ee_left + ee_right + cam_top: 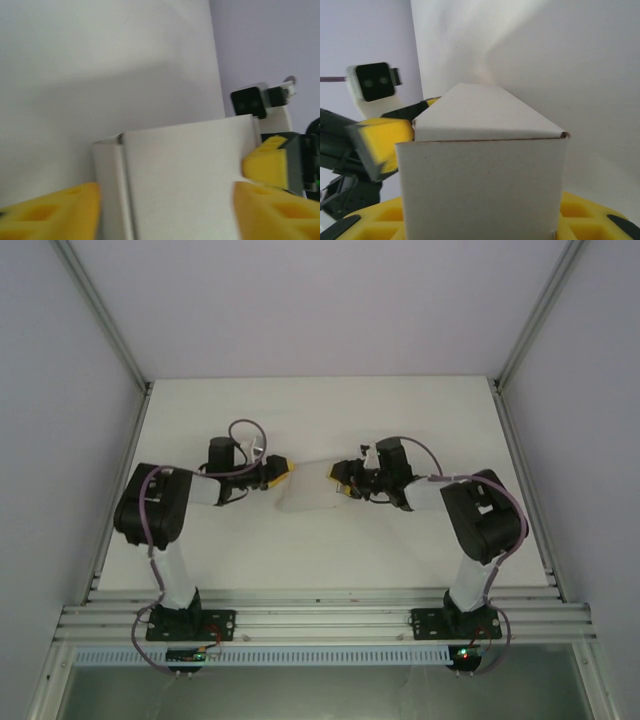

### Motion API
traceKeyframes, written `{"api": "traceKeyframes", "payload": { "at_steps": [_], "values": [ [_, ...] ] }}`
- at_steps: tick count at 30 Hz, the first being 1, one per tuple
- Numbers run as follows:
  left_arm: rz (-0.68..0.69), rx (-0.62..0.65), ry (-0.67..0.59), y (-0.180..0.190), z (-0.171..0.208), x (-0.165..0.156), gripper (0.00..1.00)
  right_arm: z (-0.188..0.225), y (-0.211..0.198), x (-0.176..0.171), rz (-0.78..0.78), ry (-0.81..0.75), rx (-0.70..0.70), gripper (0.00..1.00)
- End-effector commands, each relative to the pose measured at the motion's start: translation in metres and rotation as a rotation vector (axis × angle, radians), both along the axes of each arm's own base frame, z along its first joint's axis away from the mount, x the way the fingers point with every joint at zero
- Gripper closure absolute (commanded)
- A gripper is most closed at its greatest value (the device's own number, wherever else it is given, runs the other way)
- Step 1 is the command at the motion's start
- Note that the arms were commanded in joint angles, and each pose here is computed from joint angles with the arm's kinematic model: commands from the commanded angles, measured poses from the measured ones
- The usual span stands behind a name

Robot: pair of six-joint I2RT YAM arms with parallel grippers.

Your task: Assemble paper box

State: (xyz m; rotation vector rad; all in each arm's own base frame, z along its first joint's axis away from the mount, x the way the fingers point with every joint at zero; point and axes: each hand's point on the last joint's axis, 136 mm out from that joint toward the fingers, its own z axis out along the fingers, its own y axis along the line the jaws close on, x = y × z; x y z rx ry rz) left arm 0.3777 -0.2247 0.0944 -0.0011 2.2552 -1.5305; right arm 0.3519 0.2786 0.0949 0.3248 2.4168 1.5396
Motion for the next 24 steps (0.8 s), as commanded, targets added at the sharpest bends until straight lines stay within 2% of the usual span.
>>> {"api": "traceKeyframes", "payload": {
  "at_steps": [1, 3, 5, 8, 10, 13, 16, 18, 24],
  "values": [
    [-0.014, 0.095, -0.22, 0.002, 0.054, 0.002, 0.0, 0.028, -0.009, -0.002, -0.041, -0.004, 0.029, 0.63],
    [-0.017, 0.216, -0.339, 0.003, 0.07, -0.009, 0.0, 0.026, -0.02, -0.009, -0.094, 0.103, 0.008, 0.62],
    [-0.007, 0.415, -0.472, 0.0, 0.079, -0.024, 0.0, 0.023, -0.031, -0.019, -0.13, 0.221, -0.021, 0.63],
    [-0.115, 0.705, -0.746, -0.019, 0.088, -0.061, 0.0, 0.022, -0.043, -0.044, -0.107, 0.385, -0.073, 0.62],
    [-0.237, 0.793, -0.919, -0.036, 0.092, -0.093, 0.0, 0.026, -0.05, -0.056, -0.082, 0.503, -0.061, 0.62],
    [-0.357, 0.813, -1.097, -0.056, 0.102, -0.13, 0.0, 0.032, -0.056, -0.07, -0.057, 0.66, 0.017, 0.63],
    [-0.408, 0.84, -1.175, -0.067, 0.105, -0.147, 0.0, 0.042, -0.06, -0.075, -0.055, 0.736, 0.075, 0.68],
    [-0.424, 0.872, -1.198, -0.073, 0.098, -0.148, 0.0, 0.047, -0.064, -0.077, -0.069, 0.756, 0.077, 0.68],
    [-0.531, 0.95, -1.173, -0.087, 0.068, -0.144, 0.0, 0.058, -0.065, -0.085, -0.067, 0.795, 0.12, 0.69]
  ]
}}
